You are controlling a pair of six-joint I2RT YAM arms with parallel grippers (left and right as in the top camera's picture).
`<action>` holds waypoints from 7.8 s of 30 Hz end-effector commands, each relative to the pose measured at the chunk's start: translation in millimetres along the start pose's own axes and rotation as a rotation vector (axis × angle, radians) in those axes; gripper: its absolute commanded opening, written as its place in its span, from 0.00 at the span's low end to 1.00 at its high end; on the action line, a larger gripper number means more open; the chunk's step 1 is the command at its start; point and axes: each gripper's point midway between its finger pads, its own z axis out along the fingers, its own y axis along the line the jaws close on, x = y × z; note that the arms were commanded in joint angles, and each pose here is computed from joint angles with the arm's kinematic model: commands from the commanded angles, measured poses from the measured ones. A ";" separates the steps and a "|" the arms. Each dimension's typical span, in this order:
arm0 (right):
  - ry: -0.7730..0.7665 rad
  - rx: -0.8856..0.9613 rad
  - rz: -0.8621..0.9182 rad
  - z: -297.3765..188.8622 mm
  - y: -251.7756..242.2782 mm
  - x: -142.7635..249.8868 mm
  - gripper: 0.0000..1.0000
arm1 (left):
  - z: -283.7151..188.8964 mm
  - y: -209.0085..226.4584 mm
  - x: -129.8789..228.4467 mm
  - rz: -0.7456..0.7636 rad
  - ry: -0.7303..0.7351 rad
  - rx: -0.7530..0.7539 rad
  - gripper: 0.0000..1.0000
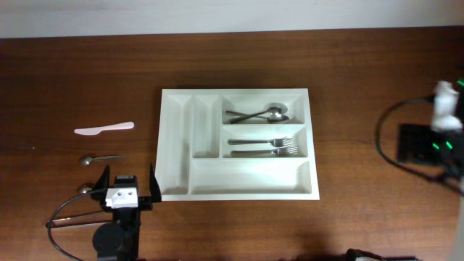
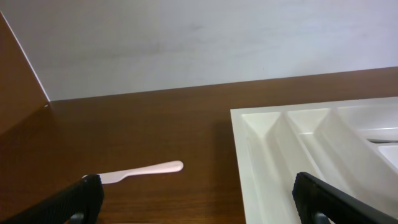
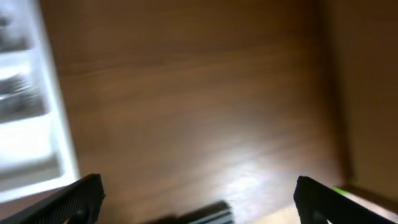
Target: Pack container
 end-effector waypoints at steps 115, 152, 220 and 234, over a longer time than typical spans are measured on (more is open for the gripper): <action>0.238 -0.230 0.301 198.6 -61.2 -18.8 0.99 | -93.3 133.2 65.6 -1.118 1.017 -1.101 0.99; 0.238 -0.230 0.301 198.6 -61.2 -18.8 0.99 | -63.3 131.8 179.4 -1.213 1.229 -1.086 0.99; 0.238 -0.230 0.301 198.6 -61.2 -18.8 0.99 | -19.0 167.3 109.3 -0.875 1.088 -0.771 0.02; 0.238 -0.230 0.301 198.6 -61.2 -18.8 0.99 | 88.5 -0.7 -117.9 -0.367 0.603 0.241 0.11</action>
